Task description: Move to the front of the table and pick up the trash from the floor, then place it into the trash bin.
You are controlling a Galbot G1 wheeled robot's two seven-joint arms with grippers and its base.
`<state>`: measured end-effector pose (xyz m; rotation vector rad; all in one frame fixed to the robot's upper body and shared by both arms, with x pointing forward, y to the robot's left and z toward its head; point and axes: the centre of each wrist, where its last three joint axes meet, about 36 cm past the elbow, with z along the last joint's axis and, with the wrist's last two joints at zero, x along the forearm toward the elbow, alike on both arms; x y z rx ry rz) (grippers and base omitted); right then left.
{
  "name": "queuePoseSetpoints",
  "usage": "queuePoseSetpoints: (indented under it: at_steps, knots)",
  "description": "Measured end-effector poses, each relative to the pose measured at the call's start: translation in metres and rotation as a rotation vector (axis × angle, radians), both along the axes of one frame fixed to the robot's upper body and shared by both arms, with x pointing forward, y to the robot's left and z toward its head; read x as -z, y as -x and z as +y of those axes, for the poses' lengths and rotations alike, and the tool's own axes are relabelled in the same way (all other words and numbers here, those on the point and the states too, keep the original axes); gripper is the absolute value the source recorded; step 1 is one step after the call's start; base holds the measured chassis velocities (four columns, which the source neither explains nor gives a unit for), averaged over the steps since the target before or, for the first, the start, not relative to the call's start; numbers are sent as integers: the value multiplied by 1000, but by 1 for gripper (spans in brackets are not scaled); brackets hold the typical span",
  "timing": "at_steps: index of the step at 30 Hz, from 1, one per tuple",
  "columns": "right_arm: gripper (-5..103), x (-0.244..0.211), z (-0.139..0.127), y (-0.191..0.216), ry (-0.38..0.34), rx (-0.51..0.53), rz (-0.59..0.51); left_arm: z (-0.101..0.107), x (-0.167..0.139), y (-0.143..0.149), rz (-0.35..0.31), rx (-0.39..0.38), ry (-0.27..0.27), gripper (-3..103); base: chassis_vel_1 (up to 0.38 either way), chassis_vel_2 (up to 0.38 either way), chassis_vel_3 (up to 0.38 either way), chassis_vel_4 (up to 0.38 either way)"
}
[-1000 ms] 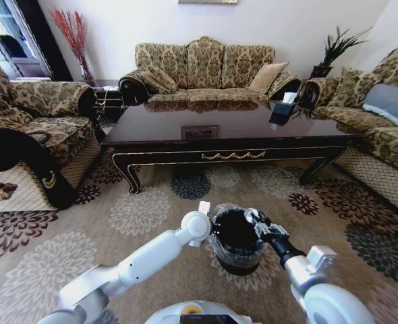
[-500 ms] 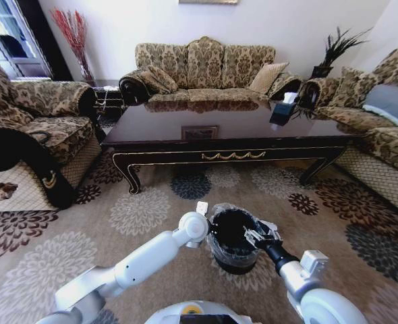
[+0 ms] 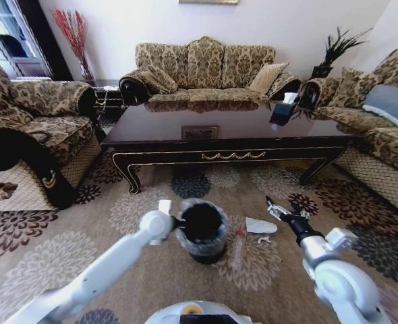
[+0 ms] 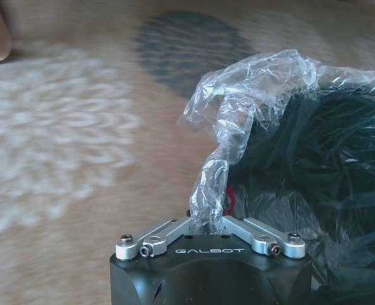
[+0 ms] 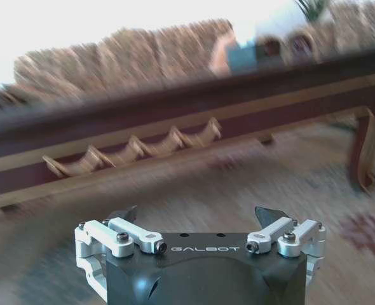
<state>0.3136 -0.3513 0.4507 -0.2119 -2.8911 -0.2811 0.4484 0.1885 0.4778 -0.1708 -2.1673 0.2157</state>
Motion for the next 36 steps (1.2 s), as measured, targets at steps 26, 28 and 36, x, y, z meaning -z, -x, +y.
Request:
queuePoseSetpoints:
  at_steps: [26, 28, 36]
  knots:
    - [100, 226, -91, -131, -212, 390, 361, 45, 12, 54, 10, -70, -62, 0, 0, 0, 0, 0]
    - [100, 228, -93, -134, -238, 401, 362, 46, 11, 55, 9, -69, -67, 0, 0, 0, 0, 0]
    - [76, 225, -90, -138, -266, 393, 348, 44, 11, 56, 4, -71, -73, 0, 0, 0, 0, 0]
